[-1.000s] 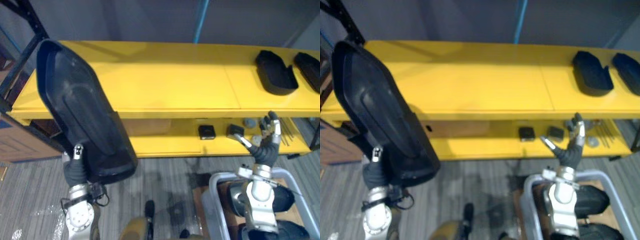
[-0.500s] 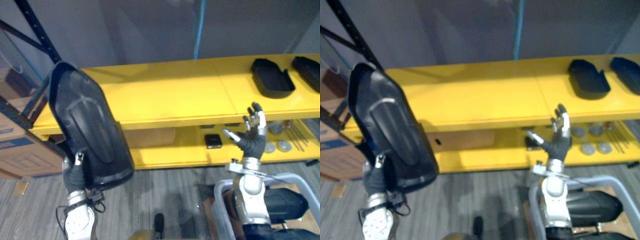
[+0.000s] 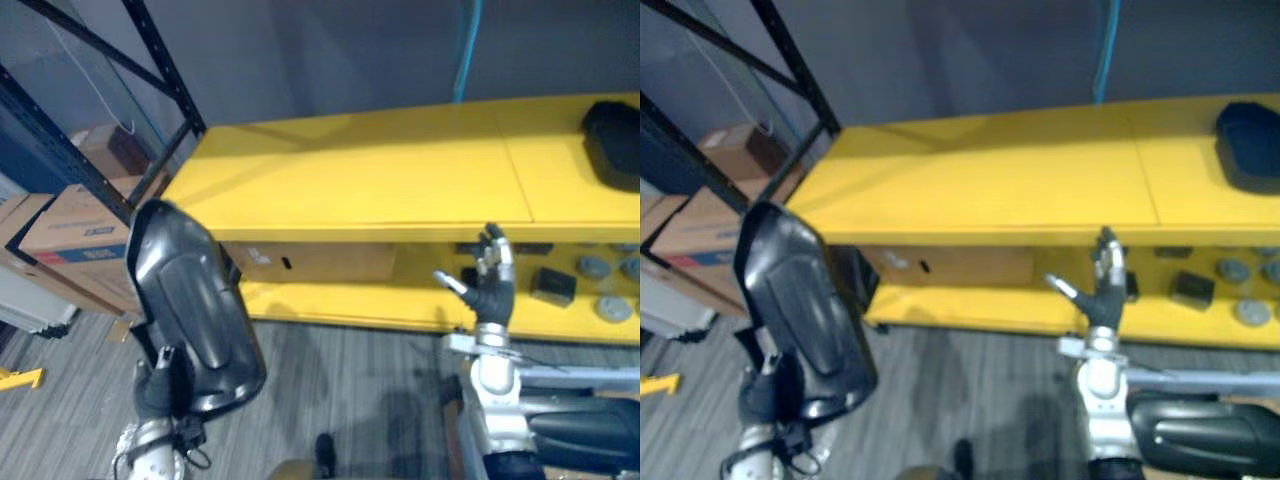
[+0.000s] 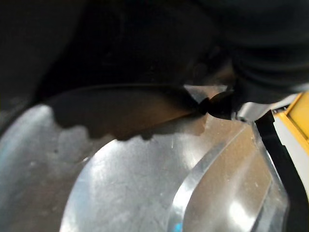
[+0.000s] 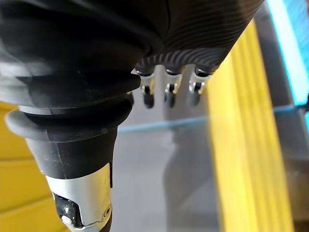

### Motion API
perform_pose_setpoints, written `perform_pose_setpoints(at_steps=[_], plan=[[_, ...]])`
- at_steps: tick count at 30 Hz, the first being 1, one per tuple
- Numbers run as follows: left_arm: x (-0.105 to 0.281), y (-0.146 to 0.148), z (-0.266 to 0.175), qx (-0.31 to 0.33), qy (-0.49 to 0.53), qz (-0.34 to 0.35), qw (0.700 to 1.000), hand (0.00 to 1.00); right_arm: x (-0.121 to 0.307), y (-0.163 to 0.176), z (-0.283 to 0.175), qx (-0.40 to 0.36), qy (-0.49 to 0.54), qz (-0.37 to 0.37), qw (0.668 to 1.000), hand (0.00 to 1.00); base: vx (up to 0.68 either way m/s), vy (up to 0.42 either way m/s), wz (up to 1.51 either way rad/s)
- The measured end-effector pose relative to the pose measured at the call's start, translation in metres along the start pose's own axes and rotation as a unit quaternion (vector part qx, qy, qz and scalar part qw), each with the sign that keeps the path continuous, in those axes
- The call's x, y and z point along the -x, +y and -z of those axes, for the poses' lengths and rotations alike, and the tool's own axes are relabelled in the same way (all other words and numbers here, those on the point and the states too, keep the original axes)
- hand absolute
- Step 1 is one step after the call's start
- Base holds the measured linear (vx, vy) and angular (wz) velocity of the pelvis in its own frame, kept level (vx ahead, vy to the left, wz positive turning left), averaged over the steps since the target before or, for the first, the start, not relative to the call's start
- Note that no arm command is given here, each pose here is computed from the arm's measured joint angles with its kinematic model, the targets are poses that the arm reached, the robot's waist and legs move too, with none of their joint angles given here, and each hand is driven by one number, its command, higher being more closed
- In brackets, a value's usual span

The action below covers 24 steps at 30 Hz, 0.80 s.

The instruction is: Walk over and take plastic housings, then place them on the shelf

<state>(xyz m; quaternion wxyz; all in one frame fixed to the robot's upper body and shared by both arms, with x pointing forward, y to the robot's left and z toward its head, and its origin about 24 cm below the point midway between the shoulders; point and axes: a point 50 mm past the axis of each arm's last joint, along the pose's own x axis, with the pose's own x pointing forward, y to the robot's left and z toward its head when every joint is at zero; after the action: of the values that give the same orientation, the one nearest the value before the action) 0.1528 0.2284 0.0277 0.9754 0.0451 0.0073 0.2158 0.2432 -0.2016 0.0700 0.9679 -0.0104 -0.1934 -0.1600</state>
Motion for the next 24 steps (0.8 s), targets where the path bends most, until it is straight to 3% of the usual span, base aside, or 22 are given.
perform_pose_setpoints(at_steps=[10,17,24], plan=[[-0.004,-0.012,-0.005,-0.014,-0.016,0.042,0.999,1.0,0.016,0.005,0.008,-0.017,0.03,0.011,0.999,0.0,-0.02,0.01,-0.02],[-0.017,-0.037,-0.024,0.013,-0.08,0.083,0.993,1.0,0.023,-0.031,0.012,-0.022,0.043,0.068,0.996,0.0,0.0,0.024,0.11],[-0.033,-0.029,-0.045,-0.003,-0.14,0.076,0.987,1.0,0.044,-0.044,0.015,-0.012,0.065,0.081,0.995,0.0,-0.16,0.088,0.05]])
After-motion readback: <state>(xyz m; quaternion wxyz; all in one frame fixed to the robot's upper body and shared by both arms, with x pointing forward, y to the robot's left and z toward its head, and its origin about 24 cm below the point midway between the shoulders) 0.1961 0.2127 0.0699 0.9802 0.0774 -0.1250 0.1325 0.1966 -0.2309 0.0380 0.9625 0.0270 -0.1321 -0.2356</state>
